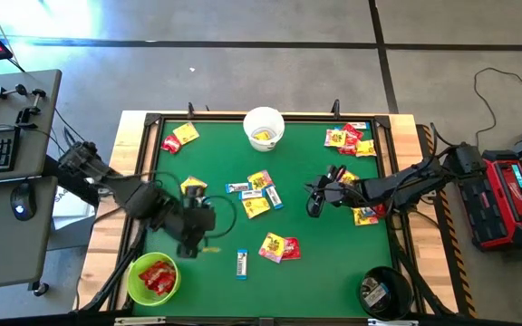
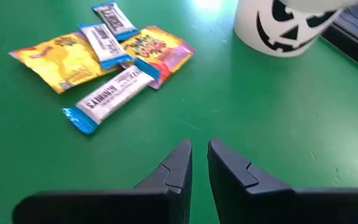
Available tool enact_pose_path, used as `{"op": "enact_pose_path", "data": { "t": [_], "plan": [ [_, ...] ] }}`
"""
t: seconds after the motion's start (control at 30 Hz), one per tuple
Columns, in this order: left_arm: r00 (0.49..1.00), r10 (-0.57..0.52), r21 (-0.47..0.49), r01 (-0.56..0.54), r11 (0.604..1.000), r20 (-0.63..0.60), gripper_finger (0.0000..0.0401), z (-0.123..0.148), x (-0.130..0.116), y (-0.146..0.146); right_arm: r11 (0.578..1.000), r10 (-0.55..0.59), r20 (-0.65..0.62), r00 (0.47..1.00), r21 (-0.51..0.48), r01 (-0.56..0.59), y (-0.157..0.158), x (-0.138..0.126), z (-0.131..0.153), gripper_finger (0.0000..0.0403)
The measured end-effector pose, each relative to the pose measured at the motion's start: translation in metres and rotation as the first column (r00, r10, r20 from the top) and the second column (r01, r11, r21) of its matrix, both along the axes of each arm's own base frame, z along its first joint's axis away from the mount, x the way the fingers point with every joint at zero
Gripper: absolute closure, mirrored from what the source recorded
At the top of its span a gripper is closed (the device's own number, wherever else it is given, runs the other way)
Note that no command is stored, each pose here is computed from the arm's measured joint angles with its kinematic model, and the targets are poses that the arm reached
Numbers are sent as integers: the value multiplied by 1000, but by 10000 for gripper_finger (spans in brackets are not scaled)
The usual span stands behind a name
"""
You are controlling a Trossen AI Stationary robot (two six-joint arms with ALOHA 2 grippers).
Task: Sort candy by brand, put in halloween buckets
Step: Put the red candy into the green bucket
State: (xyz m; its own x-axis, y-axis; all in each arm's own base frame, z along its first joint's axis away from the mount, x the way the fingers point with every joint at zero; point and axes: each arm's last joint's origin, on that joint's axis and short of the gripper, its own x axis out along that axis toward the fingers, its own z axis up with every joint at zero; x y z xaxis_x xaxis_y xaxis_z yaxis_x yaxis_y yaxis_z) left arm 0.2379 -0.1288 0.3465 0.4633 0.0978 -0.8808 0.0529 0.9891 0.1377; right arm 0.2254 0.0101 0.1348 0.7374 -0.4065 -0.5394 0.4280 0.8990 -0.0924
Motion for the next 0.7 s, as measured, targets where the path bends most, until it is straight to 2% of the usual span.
{"op": "enact_pose_path", "data": {
  "t": [0.13, 0.43, 0.53, 0.7],
  "plan": [
    [999, -45, 13, 45, 999, 22, 401, 2, 16, 21, 1000, 10, 1, 1000, 9, -10, 2, 0, 0, 361],
    [998, -55, 68, 53, 996, 29, 401, -2, 41, 61, 998, 57, 3, 998, 28, -57, 8, 0, 0, 361],
    [994, -97, 43, 95, 995, 44, 401, -6, 53, 70, 995, 88, 38, 995, 44, -90, 11, 2, 2, 360],
    [987, -145, 42, 142, 989, 71, 401, -17, 78, 87, 995, 88, 69, 994, 37, -91, 13, 3, 6, 335]
  ]
}}
